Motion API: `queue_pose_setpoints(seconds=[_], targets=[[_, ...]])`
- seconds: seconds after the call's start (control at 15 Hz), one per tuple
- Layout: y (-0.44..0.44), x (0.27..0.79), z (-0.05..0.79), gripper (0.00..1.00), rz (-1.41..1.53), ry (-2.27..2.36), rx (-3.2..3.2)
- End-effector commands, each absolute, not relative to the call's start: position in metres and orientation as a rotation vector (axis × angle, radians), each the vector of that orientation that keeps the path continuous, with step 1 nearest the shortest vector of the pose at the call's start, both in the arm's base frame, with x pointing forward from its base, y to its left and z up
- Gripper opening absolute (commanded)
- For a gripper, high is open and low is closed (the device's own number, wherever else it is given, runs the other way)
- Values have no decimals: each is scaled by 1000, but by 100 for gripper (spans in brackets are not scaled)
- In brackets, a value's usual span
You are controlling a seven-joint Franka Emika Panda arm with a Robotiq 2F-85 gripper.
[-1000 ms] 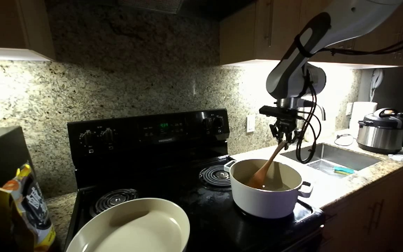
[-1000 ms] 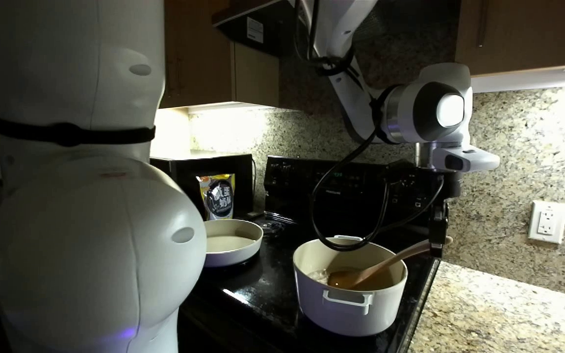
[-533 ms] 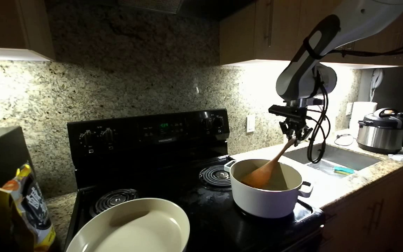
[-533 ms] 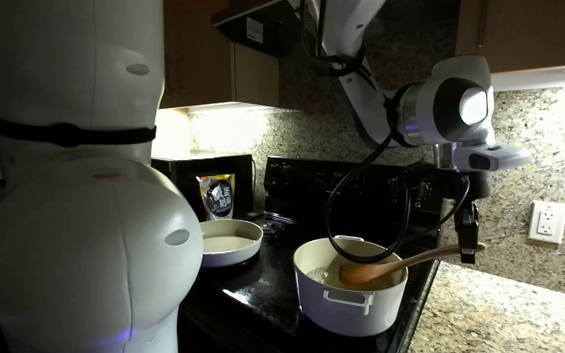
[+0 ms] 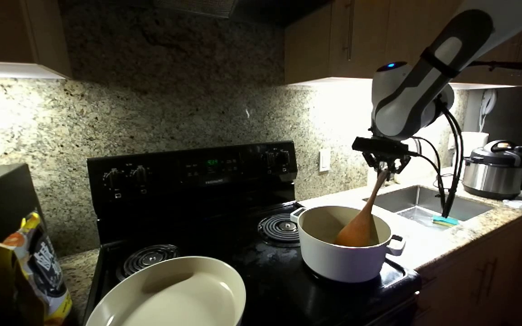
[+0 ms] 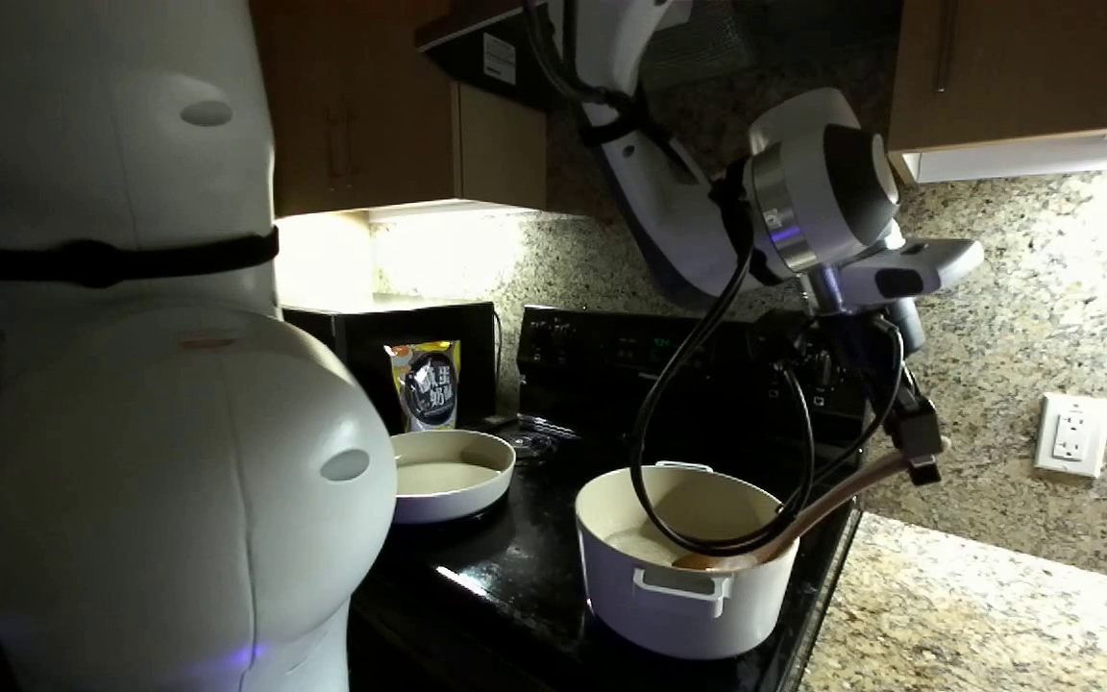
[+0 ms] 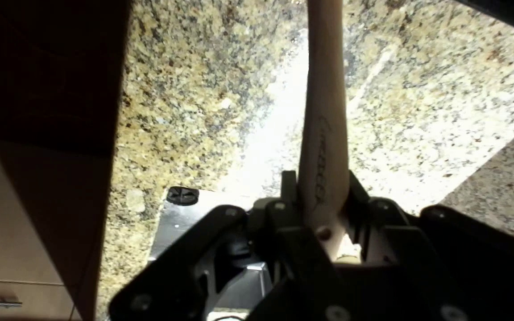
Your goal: Stir the pot with the wooden spoon
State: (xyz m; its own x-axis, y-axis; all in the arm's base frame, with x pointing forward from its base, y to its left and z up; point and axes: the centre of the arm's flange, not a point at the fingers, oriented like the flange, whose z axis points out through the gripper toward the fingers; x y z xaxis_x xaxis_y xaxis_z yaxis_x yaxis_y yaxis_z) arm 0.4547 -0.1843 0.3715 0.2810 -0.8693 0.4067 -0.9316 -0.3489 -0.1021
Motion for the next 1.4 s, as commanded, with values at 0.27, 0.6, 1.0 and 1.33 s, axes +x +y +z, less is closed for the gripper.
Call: queue_pose_setpoints(seconds=[0.27,0.6,1.0,1.33], targets=[[-118,409,432,7,1011,-1547,2592],[-101,417,424,7,1154,-1564,2600],[-117,411,428,7,1342,-1411,2448],[-108,402,416,7,1163,-1283,2599]])
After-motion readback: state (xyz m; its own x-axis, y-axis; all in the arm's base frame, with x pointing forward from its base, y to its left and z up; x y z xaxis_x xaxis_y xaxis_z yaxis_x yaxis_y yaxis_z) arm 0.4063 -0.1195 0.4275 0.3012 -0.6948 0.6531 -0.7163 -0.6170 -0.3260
